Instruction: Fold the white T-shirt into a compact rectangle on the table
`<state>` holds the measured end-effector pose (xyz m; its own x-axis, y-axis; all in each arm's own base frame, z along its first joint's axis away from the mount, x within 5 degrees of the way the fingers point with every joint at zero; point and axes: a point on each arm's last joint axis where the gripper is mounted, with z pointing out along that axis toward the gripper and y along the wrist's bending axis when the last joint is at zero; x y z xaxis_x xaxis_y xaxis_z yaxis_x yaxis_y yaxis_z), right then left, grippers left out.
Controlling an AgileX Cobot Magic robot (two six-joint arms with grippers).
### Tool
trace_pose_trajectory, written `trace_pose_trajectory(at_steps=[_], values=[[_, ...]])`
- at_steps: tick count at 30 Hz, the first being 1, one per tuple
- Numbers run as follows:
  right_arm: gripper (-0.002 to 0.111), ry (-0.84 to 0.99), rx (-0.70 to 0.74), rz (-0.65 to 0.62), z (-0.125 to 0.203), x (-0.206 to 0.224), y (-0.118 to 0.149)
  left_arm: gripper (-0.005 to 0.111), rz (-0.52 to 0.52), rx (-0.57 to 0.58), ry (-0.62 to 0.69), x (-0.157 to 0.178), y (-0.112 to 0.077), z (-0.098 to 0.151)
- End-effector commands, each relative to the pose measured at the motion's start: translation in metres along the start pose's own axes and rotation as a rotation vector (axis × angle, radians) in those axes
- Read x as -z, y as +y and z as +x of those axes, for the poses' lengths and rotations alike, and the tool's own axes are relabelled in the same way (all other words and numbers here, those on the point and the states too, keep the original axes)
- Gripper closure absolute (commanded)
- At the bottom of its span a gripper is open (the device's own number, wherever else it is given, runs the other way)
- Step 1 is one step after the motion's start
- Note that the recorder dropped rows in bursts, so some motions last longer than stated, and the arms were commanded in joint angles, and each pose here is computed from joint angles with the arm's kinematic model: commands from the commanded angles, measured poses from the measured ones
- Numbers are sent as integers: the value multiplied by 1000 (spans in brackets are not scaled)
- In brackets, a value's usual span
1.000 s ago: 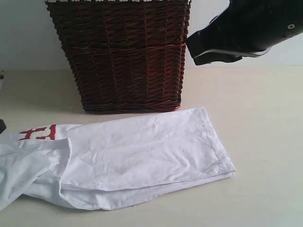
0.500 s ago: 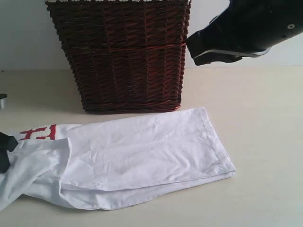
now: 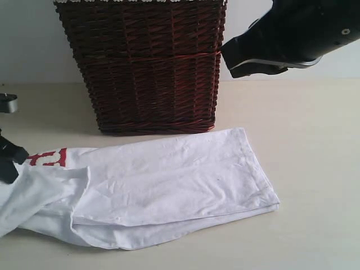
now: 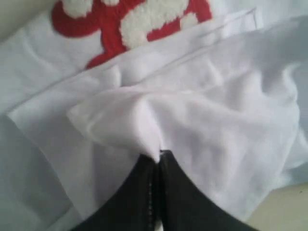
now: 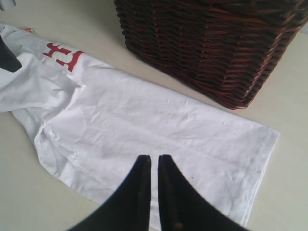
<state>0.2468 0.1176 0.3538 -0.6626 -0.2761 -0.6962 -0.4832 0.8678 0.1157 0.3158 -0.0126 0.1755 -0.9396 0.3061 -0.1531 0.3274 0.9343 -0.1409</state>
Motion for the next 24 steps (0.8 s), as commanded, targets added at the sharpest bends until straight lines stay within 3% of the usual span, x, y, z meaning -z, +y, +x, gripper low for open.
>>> trace_pose_trajectory(at_steps=[1,4,8,14,18,21,24], values=[[100,-17,8,6,-3,2,-1,107,9,-48,-7,23,-2,-10],[100,-18,2,0,-3,2,-1,107,-62,-109,38,31,5,-11],[100,-19,-1,-3,-3,2,-1,107,-137,-121,-72,25,13,-24],[100,-23,-4,-5,-4,2,0,107,-117,-108,-32,-10,21,-30],[100,-23,-4,-5,-4,2,0,107,-126,-9,-37,-21,25,-32],[100,-23,-4,-5,-4,2,0,104,-149,-11,-110,3,20,-33],[100,-23,-4,-5,-4,2,0,94,-173,-4,-189,32,14,-32]])
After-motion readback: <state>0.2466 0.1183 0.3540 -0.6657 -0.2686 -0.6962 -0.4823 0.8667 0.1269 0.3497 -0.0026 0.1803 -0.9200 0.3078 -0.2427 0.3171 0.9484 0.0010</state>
